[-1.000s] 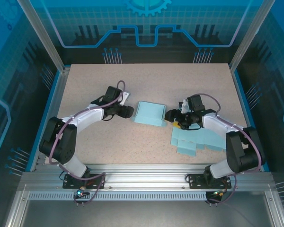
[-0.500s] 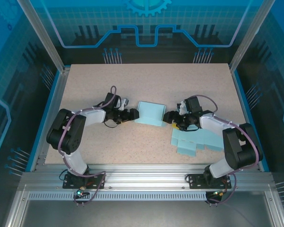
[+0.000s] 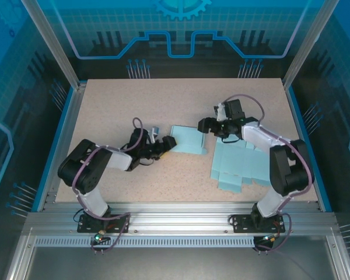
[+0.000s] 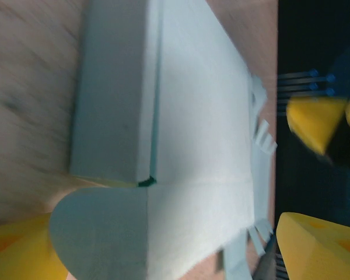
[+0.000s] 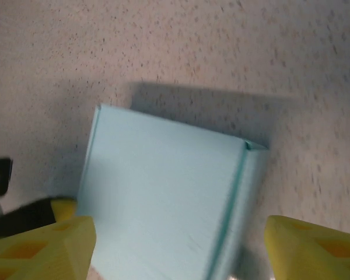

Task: Fold the paper box

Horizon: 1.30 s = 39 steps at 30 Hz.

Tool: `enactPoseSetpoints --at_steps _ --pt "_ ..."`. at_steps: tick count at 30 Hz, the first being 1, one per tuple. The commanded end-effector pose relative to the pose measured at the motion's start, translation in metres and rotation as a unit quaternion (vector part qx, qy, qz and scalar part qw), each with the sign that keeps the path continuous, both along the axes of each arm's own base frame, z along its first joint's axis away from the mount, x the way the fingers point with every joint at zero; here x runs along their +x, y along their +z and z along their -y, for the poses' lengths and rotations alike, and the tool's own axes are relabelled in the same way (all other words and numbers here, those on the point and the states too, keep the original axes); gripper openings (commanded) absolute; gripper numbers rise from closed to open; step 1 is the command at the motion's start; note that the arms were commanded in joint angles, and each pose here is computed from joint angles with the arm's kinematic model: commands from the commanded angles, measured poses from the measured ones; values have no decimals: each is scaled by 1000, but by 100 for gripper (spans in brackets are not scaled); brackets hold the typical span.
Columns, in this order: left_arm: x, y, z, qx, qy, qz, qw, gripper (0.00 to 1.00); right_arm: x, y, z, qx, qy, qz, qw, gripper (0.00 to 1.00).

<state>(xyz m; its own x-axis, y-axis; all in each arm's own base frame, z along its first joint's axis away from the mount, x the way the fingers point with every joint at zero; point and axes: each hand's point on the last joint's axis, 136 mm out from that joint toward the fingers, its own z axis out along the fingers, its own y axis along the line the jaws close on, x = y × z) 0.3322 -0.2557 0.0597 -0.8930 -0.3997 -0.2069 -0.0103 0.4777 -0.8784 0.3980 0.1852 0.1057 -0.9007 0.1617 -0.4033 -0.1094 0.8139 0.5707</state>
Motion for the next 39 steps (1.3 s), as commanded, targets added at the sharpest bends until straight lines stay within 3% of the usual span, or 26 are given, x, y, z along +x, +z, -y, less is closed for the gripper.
enactPoseSetpoints --at_steps 1,9,19,23,30,39 --pt "-48 -38 19 -27 -21 -122 992 88 13 -17 -6 -11 28 -10 999 72" --pt "-49 -48 13 -45 19 -127 991 87 30 -53 -15 -17 44 -37 998 69" --pt "-38 -42 20 -42 12 -106 993 83 21 -55 -15 -31 47 -44 997 69" --pt "-33 -45 21 -10 8 -98 995 84 21 -59 -15 -35 48 -47 997 69" --pt "-11 -57 17 55 22 -92 994 97 23 -66 -17 -29 50 -55 997 69" --pt "31 -52 -1 88 55 -60 993 93 23 -63 -20 -18 54 -51 997 69"
